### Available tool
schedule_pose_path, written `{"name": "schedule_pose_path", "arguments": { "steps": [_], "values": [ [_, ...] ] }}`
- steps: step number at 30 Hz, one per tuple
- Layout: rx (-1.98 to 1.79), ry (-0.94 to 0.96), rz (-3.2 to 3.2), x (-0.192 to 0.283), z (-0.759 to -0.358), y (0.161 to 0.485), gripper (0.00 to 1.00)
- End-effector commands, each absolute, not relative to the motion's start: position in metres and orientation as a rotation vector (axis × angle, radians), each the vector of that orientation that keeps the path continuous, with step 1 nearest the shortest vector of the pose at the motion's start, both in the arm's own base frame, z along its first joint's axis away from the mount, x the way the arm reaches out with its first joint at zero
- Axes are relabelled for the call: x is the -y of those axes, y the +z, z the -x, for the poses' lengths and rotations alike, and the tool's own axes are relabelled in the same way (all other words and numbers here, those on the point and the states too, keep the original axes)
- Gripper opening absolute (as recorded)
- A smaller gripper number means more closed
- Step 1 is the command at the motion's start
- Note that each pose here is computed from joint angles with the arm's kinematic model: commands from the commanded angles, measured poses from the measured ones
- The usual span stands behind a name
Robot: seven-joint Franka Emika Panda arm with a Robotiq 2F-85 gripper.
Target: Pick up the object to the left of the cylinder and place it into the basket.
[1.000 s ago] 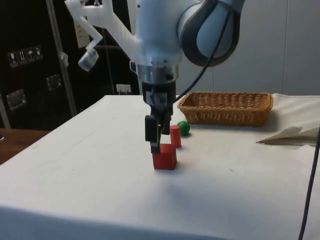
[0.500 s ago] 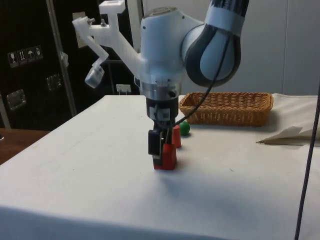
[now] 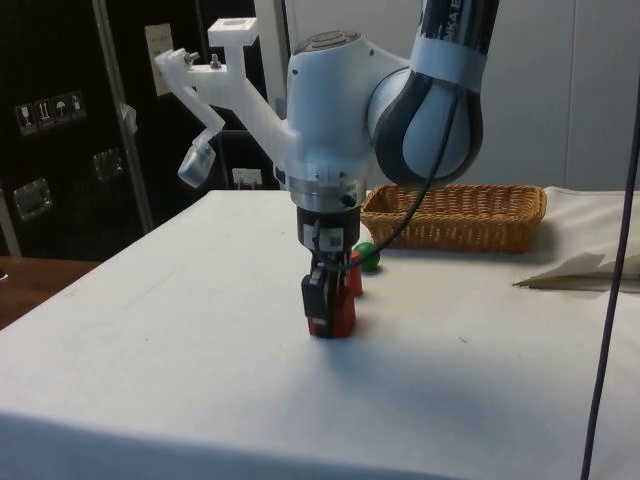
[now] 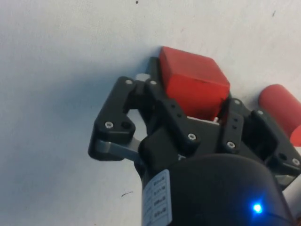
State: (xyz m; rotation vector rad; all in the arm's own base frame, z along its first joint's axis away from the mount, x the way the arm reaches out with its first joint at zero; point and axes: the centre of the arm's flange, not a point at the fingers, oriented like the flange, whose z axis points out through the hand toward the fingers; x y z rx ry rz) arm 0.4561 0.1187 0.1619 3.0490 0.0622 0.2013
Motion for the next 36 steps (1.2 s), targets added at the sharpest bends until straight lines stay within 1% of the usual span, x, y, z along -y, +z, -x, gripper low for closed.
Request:
{"name": "schedule_pose_path", "arguments": {
  "steps": [1,2,3,4,12,20,21,27,30,36],
  "values": [
    [-0.061,0.214,-3.058,-0.121,-0.456,0.161,0.13],
    [-0.062,0.203,-3.049,-0.119,-0.456,0.162,0.02],
    [-0.062,0.214,-3.057,-0.12,-0.456,0.161,0.02],
    [-0.06,0.214,-3.058,-0.12,-0.456,0.161,0.0],
    [-0.058,0.212,-3.056,-0.119,-0.455,0.161,0.0],
    [-0.057,0.214,-3.054,-0.116,-0.454,0.17,0.0],
    [-0.06,0.211,-3.052,-0.118,-0.456,0.166,0.0],
    [-0.049,0.222,-3.06,-0.11,-0.451,0.181,0.0],
    [-0.046,0.227,-3.063,-0.11,-0.451,0.182,0.0],
    [-0.036,0.236,-3.068,-0.103,-0.449,0.194,0.0]
  ]
}}
